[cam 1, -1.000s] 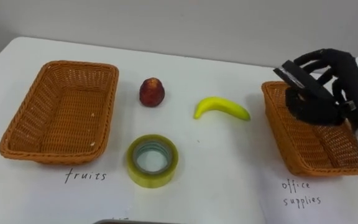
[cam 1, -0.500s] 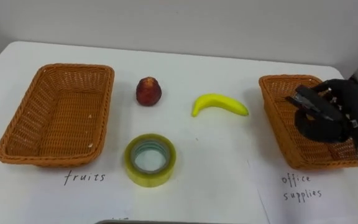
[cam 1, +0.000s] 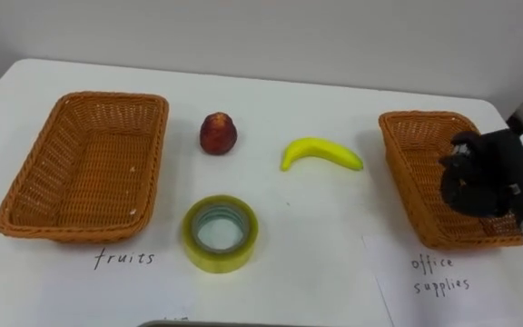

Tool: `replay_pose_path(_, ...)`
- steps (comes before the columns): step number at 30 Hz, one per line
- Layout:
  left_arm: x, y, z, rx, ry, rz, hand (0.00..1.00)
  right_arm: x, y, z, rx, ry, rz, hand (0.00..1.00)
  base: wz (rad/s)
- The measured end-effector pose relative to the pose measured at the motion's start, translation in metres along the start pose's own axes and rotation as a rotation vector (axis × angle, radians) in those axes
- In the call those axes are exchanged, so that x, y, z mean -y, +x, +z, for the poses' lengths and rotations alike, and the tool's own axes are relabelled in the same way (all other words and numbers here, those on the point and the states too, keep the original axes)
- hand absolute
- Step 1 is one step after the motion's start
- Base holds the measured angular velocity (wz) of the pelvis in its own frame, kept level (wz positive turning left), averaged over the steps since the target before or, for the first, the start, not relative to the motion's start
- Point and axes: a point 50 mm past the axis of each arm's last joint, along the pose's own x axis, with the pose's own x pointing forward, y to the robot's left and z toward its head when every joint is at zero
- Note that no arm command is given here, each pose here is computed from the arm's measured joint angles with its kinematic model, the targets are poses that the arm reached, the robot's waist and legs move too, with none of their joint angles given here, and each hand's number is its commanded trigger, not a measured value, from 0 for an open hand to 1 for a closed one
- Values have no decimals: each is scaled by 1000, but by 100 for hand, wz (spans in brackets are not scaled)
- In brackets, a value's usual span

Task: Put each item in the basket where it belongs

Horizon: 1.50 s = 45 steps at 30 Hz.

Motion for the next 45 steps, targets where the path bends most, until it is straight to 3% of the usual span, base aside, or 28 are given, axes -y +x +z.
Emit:
replay_pose_path(1, 0, 0, 1, 3, -1, 1, 0, -1, 0, -1, -4, 0, 7, 100, 0)
replay_pose_path(2, 0, 0, 1, 3, -1, 1, 0, -1, 0, -1, -6, 0, 10, 79, 0)
replay_pose_path(3, -1, 0, 2, 4, -1, 2, 0, -2, 0, -3, -11, 0, 13, 40, 0)
replay_pose_path(5, -1, 1, 2, 4, -1, 2, 0, -2, 0, -4, -18, 1, 22, 0, 0)
replay_pose_path(45, -3, 2, 7, 13, -5, 11, 0, -7, -1, -12, -77, 6, 85, 0, 0)
